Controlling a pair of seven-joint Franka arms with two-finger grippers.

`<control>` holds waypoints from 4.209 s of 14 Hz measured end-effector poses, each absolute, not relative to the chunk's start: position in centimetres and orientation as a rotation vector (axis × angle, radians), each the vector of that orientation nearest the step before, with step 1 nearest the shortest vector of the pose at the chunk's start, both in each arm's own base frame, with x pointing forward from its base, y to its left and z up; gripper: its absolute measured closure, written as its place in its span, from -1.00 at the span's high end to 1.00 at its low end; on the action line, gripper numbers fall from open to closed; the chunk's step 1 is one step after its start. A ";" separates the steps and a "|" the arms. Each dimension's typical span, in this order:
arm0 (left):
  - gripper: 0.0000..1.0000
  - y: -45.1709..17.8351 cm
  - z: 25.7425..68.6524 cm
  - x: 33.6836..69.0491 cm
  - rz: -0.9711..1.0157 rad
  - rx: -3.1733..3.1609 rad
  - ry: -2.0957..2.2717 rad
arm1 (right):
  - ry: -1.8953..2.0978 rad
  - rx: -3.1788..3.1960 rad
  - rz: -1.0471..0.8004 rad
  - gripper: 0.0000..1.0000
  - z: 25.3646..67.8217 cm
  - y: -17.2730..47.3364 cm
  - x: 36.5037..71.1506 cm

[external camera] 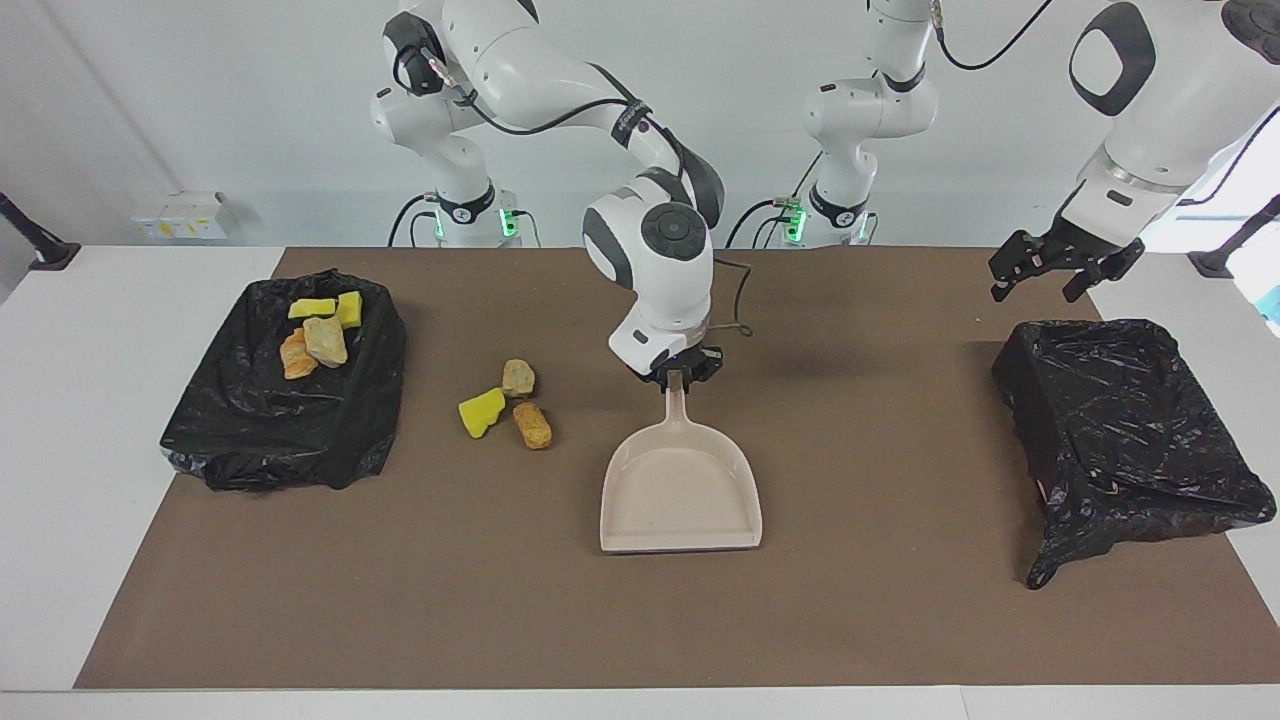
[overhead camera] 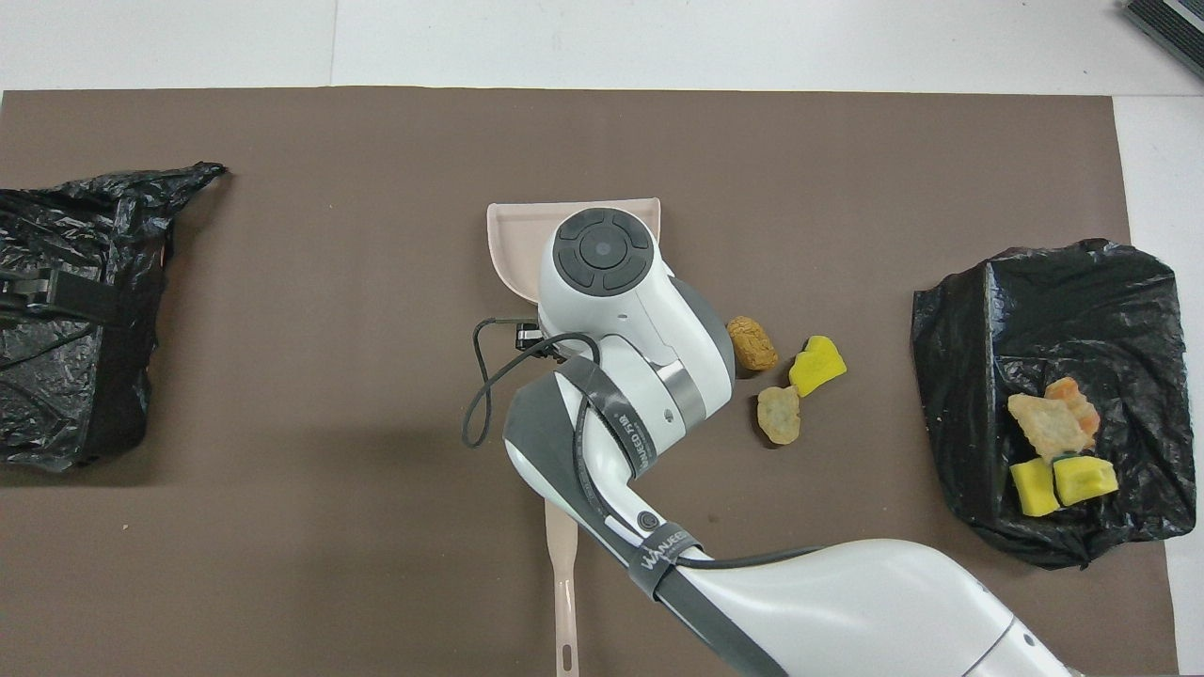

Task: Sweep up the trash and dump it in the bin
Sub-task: 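Carry the dustpan to the mat center and lower it with the right gripper, then release the dustpan and withdraw the right gripper while the left gripper reaches in, then grasp the dustpan with the left gripper while the right gripper grasps the brush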

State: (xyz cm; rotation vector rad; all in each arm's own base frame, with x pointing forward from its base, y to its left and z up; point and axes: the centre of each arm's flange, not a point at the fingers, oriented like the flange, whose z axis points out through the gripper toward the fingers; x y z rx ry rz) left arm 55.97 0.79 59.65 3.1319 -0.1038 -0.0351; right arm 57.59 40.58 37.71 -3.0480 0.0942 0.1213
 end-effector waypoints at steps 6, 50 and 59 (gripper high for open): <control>1.00 0.2 59.9 56.0 -0.026 3.132 -0.121 | 0.151 -2.957 0.068 -0.37 38.2 40.9 58.5; 1.00 -40.5 34.9 55.4 -0.019 3.135 -0.362 | -0.257 -3.060 0.302 0.44 33.0 42.6 28.1; -0.28 -40.2 35.8 56.0 -0.033 3.122 -0.316 | -0.289 -3.081 0.254 -0.47 33.1 42.2 29.2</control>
